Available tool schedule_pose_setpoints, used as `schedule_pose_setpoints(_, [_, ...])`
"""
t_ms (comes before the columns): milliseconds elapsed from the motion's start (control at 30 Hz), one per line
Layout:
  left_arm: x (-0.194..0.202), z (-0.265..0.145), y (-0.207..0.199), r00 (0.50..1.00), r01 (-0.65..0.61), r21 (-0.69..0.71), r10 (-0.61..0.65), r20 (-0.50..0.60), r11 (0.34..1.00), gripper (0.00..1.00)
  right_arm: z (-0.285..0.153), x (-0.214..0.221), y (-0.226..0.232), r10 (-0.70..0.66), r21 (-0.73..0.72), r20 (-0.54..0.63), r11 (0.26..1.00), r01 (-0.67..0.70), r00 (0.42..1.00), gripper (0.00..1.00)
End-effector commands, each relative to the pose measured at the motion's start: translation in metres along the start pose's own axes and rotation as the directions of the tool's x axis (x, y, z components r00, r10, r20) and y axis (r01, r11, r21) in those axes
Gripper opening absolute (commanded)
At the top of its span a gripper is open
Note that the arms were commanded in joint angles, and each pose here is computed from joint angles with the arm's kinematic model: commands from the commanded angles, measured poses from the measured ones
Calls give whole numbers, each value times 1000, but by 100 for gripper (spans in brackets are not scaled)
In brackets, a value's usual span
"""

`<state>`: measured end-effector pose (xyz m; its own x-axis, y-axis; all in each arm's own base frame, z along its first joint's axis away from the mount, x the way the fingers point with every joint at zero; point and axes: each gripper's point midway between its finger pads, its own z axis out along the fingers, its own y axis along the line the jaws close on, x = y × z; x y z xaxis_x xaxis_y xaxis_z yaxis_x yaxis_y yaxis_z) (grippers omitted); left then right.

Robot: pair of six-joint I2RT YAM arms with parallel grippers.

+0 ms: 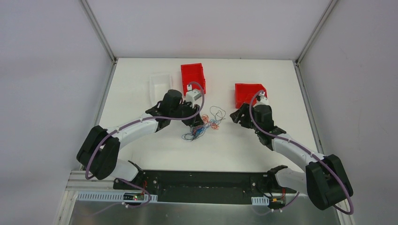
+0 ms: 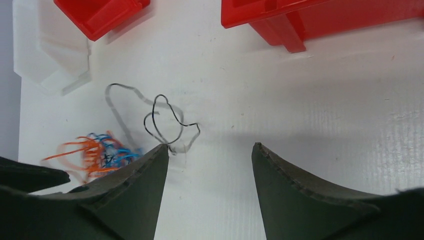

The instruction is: Untangle the cables

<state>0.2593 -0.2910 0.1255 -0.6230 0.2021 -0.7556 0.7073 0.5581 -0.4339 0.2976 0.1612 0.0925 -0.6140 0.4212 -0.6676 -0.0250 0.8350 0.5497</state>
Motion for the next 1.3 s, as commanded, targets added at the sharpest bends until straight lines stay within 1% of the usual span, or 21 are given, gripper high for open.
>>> schedule_pose_setpoints(0, [-17,-4,8,997,-28,-74,33,68,997,45,0,-14,27,-26,-93,28,995,29,999,65])
schedule_pose_setpoints(67, [-17,-7,10,996,-28,-95,35,77,995,54,1,-13,31,-32,-106,24,994,34,999,65])
schedule_pose_setpoints(200, [-23,-17,15,992,-35,-147,52,115,988,62,0,-9,38,-56,-130,13,990,57,998,65])
schedule_pose_setpoints(267, [-24,-23,30,989,-13,-239,48,141,971,67,0,-6,45,-76,-164,10,984,77,997,65])
schedule_pose_setpoints(367, [-17,-35,71,990,72,-451,-11,137,889,75,-1,2,57,-123,-202,-2,972,120,992,65])
schedule_pose_setpoints(400, [-14,-36,78,992,94,-471,-41,121,877,75,0,6,59,-140,-203,-12,970,135,990,65])
schedule_pose_setpoints(467, [-8,-31,85,990,139,-449,-112,87,883,73,-2,21,61,-187,-198,-52,965,174,981,63])
schedule_pose_setpoints(533, [-6,-21,84,988,157,-401,-147,54,902,73,-4,35,57,-210,-195,-86,962,191,974,63])
schedule_pose_setpoints(633, [1,-7,78,985,162,-341,-174,-6,926,71,-2,46,59,-248,-198,-118,955,221,962,62])
schedule_pose_setpoints(733, [3,1,67,981,170,-275,-188,-41,946,70,9,58,52,-274,-144,-205,958,248,940,61])
schedule_pose_setpoints(833, [4,5,58,980,174,-220,-192,-61,960,70,13,73,52,-298,-130,-271,953,272,915,59])
schedule_pose_setpoints(1000, [9,14,49,973,189,-141,-205,-106,972,68,10,92,48,-320,-109,-309,948,301,896,59])
schedule_pose_setpoints(1033, [10,16,47,972,192,-131,-207,-112,973,67,11,90,44,-324,-83,-298,946,313,898,59])
schedule_pose_setpoints(1167, [13,17,49,967,201,-142,-220,-130,969,61,16,91,33,-316,-5,-328,943,333,890,52])
schedule_pose_setpoints(1267, [14,18,48,965,206,-137,-224,-138,969,59,19,93,31,-310,14,-346,942,336,885,52])
